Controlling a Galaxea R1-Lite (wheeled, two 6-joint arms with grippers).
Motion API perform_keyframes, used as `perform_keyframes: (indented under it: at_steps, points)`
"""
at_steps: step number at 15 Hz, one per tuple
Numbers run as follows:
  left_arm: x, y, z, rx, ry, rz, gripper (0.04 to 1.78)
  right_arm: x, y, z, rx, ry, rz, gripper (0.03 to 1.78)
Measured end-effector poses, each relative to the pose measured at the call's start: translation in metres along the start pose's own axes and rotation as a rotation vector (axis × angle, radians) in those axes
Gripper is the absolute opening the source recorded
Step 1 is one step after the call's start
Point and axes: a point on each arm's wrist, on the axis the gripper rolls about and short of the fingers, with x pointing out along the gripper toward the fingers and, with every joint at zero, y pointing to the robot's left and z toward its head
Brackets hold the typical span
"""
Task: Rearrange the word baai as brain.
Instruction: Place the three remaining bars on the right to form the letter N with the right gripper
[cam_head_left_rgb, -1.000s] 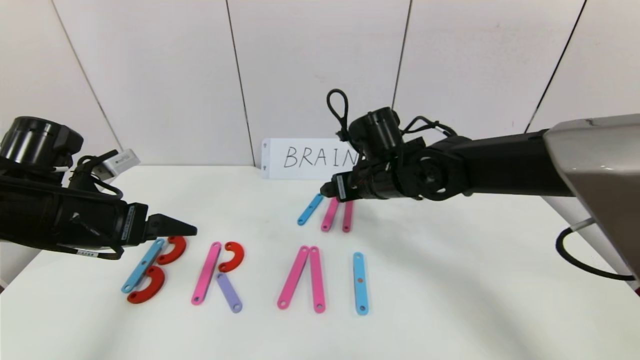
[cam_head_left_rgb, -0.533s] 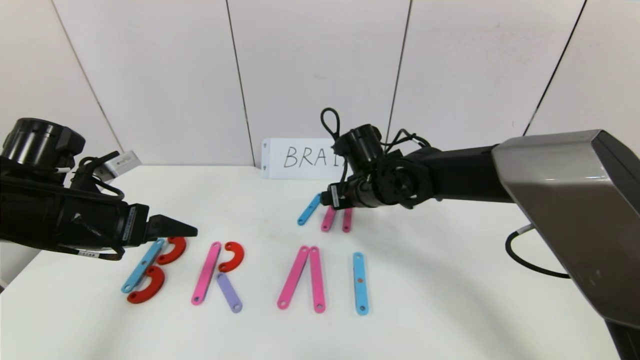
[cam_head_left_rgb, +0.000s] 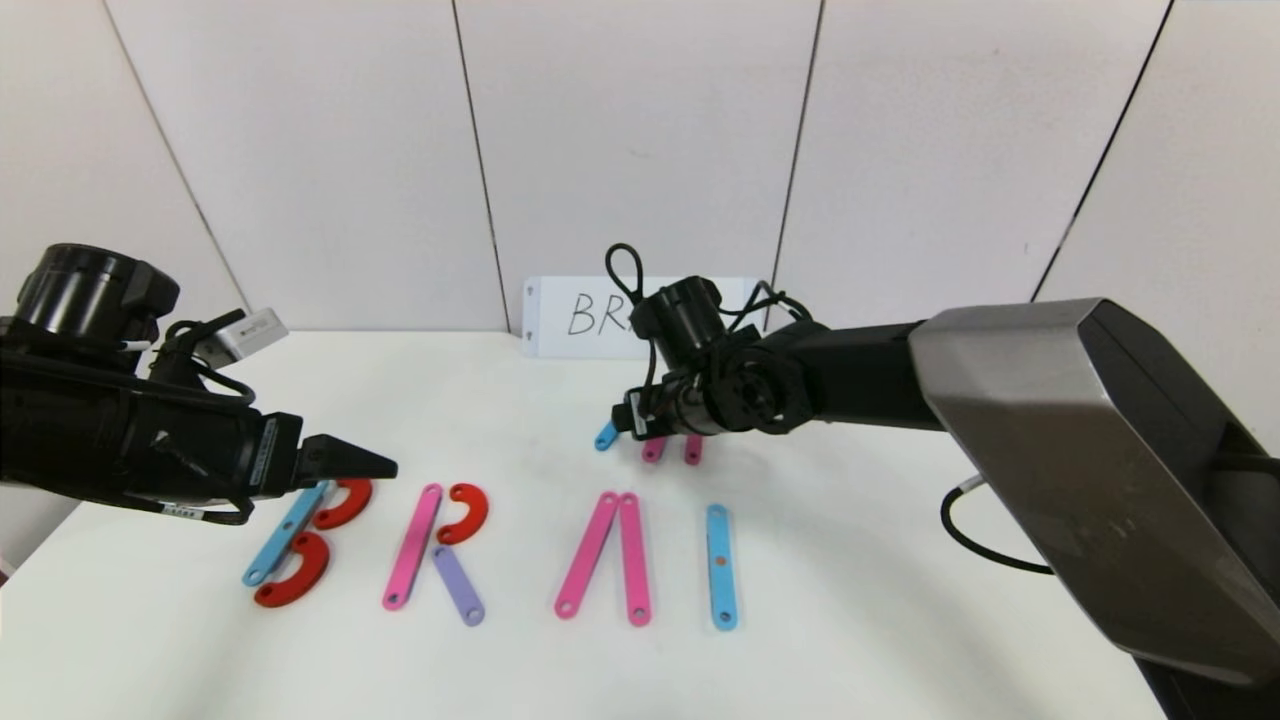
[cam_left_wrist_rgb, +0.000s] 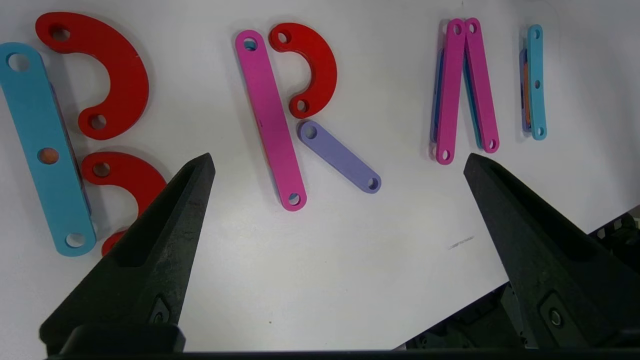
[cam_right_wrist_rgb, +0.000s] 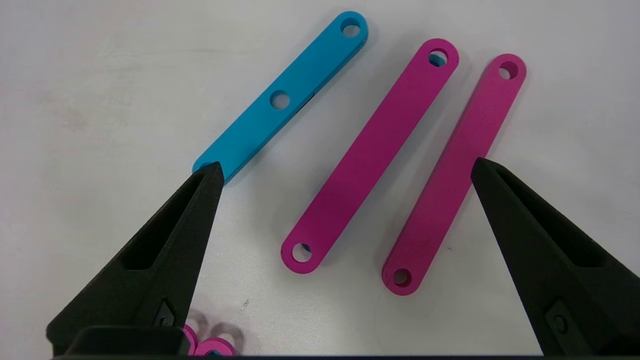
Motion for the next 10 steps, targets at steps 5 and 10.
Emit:
perform_keyframes:
  at_steps: [5,10]
  points:
    - [0.002,0.001,0.000,-0.003,0.008,-0.002,1.74,0.007,0.005,-0.005,0.001,0.009,0.005,1.73]
    - [0.005,0.001,-0.002,-0.007,0.019,-0.004,1.74,0.013,0.012,-0.011,0.003,0.021,0.012,1.73]
